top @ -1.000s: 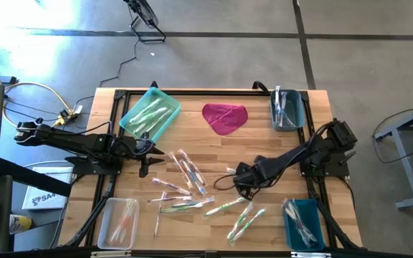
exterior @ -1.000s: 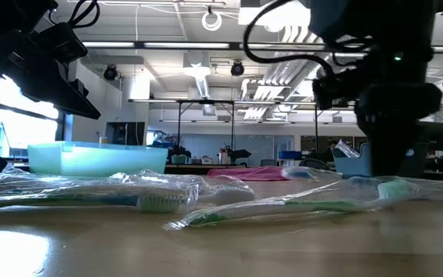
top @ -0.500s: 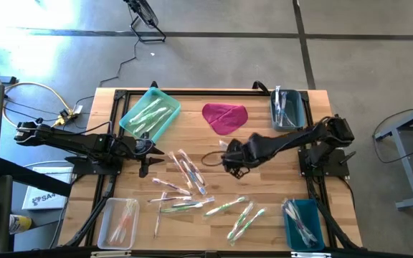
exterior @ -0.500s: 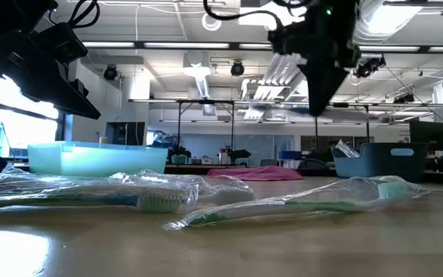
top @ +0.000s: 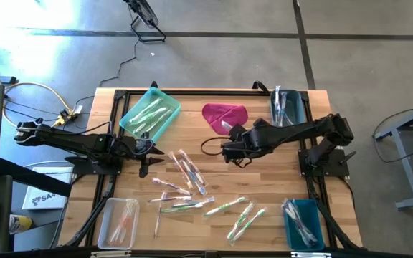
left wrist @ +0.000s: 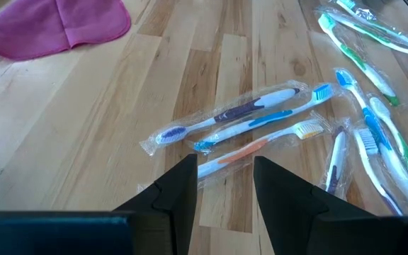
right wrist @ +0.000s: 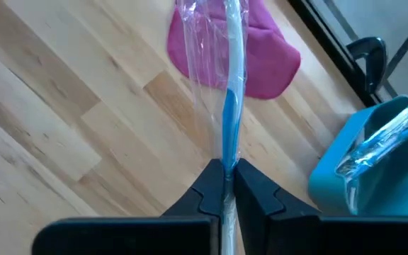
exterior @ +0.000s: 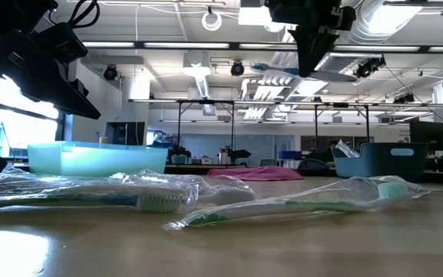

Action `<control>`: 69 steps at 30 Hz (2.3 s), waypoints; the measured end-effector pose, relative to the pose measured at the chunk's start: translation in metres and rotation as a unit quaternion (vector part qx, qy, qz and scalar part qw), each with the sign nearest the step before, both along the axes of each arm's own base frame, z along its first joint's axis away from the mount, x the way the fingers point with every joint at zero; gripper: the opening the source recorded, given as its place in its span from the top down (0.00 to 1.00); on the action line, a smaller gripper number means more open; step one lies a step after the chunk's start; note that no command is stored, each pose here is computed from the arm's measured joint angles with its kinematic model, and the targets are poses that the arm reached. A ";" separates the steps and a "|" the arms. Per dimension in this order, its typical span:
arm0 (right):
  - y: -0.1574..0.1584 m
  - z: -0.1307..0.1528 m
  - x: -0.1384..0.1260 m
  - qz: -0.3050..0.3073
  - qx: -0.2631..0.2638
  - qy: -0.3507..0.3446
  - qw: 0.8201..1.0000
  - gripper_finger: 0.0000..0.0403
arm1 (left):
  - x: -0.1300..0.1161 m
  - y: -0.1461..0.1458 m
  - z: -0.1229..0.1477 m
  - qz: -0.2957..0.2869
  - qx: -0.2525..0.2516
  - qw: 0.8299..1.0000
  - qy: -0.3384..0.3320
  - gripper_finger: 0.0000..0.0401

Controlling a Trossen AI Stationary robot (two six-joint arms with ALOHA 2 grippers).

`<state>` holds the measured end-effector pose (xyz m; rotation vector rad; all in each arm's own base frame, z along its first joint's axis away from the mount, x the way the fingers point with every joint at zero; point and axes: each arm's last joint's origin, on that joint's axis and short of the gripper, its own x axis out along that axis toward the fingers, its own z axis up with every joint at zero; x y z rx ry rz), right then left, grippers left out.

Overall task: Pick & Place Toothbrushes
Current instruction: Put the blue toothbrush to the light blue bin

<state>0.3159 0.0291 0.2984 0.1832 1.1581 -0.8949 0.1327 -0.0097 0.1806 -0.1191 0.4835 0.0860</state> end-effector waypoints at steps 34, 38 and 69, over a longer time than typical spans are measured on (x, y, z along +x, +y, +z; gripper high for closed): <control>-0.012 -0.045 -0.074 -0.149 -0.150 -0.178 0.961 0.98 | 0.000 0.000 0.000 0.000 0.000 1.000 0.000 0.66; -0.024 -0.062 -0.089 -0.181 -0.170 -0.205 0.947 0.98 | 0.000 0.000 0.000 0.000 0.000 1.000 0.000 0.66; -0.137 -0.064 -0.133 -0.416 -0.261 -0.189 0.851 0.98 | 0.000 0.000 0.000 0.002 0.002 1.000 0.000 0.66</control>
